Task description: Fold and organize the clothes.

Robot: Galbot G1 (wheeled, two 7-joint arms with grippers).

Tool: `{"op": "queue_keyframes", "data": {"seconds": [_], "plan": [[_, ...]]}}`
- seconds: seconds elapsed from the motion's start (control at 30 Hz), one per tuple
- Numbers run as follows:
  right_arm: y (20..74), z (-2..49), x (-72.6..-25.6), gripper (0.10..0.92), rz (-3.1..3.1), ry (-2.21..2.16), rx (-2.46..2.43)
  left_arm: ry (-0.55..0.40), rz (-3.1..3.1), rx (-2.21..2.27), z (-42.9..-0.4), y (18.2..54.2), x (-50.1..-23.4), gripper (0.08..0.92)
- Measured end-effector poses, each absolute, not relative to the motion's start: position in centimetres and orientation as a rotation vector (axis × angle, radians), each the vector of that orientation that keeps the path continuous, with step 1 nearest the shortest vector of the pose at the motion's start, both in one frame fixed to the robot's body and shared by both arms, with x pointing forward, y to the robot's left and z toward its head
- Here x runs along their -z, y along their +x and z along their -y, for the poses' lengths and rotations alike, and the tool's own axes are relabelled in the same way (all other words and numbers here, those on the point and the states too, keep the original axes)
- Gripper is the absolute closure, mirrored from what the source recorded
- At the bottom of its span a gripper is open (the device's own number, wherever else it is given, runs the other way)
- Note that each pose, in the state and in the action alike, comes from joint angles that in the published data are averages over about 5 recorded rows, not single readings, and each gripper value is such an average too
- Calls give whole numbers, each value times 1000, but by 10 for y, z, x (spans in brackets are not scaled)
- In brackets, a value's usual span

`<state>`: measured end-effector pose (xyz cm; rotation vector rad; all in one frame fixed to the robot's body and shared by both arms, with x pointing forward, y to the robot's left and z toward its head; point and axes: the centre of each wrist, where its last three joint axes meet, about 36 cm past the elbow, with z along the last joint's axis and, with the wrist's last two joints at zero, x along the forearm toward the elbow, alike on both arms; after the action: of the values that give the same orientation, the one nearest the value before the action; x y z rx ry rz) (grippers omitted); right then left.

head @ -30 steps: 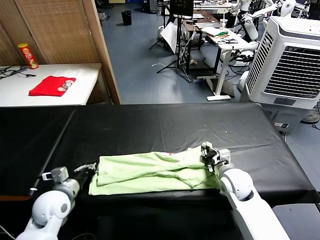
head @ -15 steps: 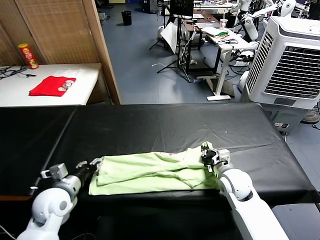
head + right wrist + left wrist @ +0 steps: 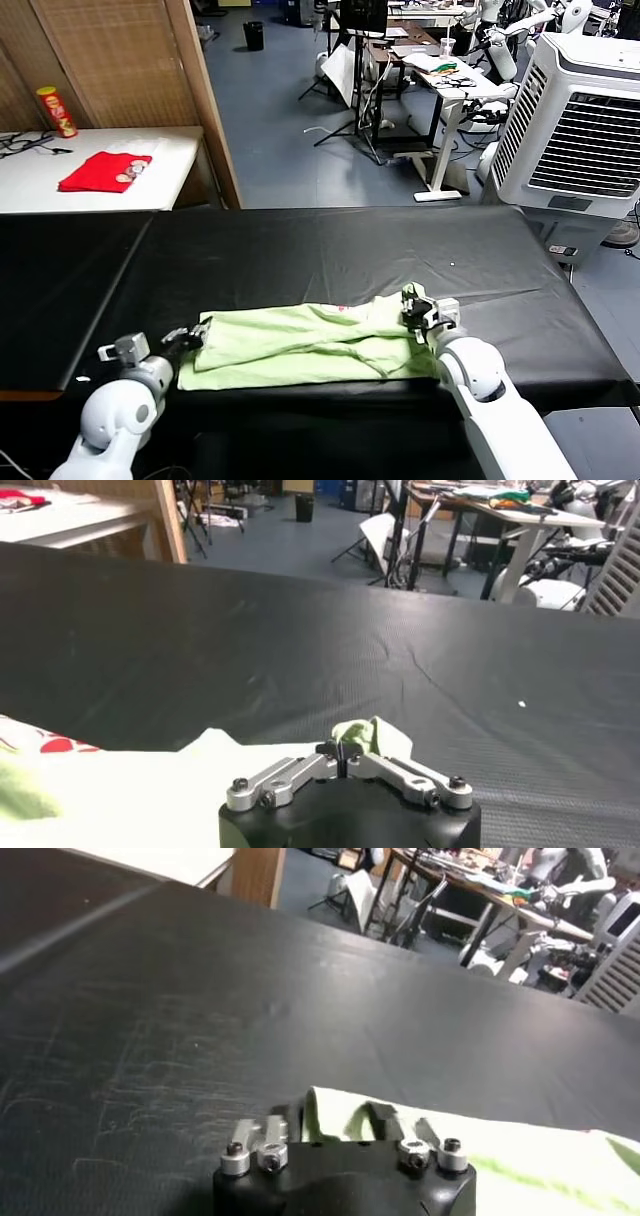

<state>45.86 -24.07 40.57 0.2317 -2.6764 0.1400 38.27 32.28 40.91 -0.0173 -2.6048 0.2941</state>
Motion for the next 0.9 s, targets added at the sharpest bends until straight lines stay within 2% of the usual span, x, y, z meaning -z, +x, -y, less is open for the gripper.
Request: {"op": "queue_keyframes", "data": {"seconds": [0.1, 0.4, 0.5, 0.63, 0.8, 0.9], "plan": [[457, 239, -404, 896, 2706, 212, -134, -4, 2644, -223, -321, 383, -405, 874], [457, 234, -399, 895, 2765, 232, -104, 44, 2727, -28, -324, 385, -404, 872], [454, 237, -401, 847, 2772, 255, -101, 42, 2737, -17, -326, 386, -406, 831], [448, 243, -407, 656, 2789, 266, -108, 45, 2756, 1, -330, 386, -410, 645], [434, 252, -417, 372, 2814, 258, -119, 50, 2767, 5, -339, 381, -418, 360], [423, 254, -421, 258, 2825, 256, -118, 46, 2765, -45, -342, 374, -423, 240]]}}
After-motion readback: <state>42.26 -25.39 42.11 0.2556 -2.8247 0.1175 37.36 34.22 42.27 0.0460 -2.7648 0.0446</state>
